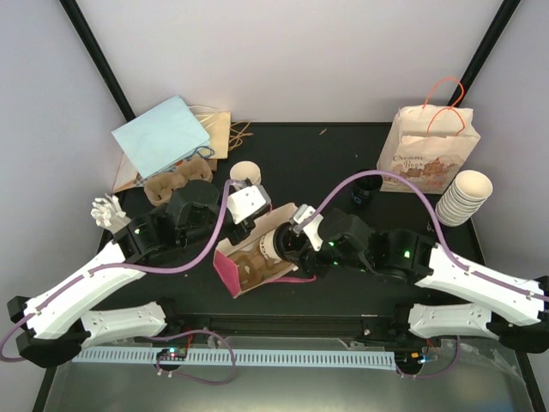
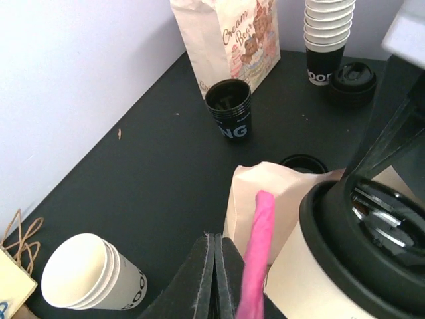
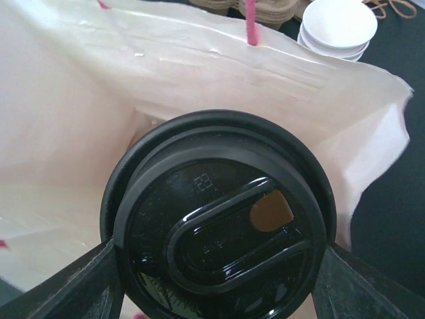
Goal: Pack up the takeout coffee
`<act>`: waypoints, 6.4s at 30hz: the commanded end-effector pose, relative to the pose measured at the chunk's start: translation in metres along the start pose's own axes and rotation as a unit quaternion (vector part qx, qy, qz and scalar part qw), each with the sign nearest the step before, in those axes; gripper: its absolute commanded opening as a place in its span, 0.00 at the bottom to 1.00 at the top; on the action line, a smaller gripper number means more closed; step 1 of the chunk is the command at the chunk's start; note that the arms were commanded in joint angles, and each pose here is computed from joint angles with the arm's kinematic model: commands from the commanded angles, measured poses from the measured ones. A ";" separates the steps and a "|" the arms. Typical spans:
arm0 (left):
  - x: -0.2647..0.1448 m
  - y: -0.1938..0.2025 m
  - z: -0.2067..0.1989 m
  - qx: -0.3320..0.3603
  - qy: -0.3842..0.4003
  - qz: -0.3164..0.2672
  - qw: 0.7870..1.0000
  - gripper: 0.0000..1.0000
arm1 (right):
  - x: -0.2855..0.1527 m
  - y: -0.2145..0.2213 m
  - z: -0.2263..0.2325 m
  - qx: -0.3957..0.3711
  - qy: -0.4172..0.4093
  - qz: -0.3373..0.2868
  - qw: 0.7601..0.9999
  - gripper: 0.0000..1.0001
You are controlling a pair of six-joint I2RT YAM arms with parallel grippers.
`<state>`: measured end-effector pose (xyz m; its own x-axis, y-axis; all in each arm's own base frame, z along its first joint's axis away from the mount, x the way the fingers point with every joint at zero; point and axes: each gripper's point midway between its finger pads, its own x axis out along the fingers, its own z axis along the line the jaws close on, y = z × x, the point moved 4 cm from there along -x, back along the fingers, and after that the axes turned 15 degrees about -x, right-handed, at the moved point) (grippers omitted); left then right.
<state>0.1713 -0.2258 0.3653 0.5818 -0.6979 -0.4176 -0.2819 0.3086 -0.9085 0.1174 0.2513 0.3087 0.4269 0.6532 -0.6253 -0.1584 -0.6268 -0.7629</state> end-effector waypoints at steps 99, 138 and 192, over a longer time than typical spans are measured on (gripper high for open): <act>0.009 0.017 -0.040 -0.047 0.132 -0.058 0.988 0.02 | 0.057 0.077 0.061 -0.076 0.064 -0.015 0.995 0.56; -0.036 0.055 -0.039 0.015 0.152 -0.029 0.988 0.02 | 0.094 0.049 0.095 -0.479 0.164 0.088 0.858 0.57; -0.037 0.038 -0.049 0.004 0.188 -0.056 0.981 0.04 | 0.126 0.066 0.071 -0.501 0.172 0.160 0.833 0.57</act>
<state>0.1085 -0.2228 0.3337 0.3076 -0.8966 -0.3186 -0.2318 0.2542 -0.9390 0.0939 0.3284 0.1655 0.7378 0.3468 -0.5791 0.4642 -0.8836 0.0623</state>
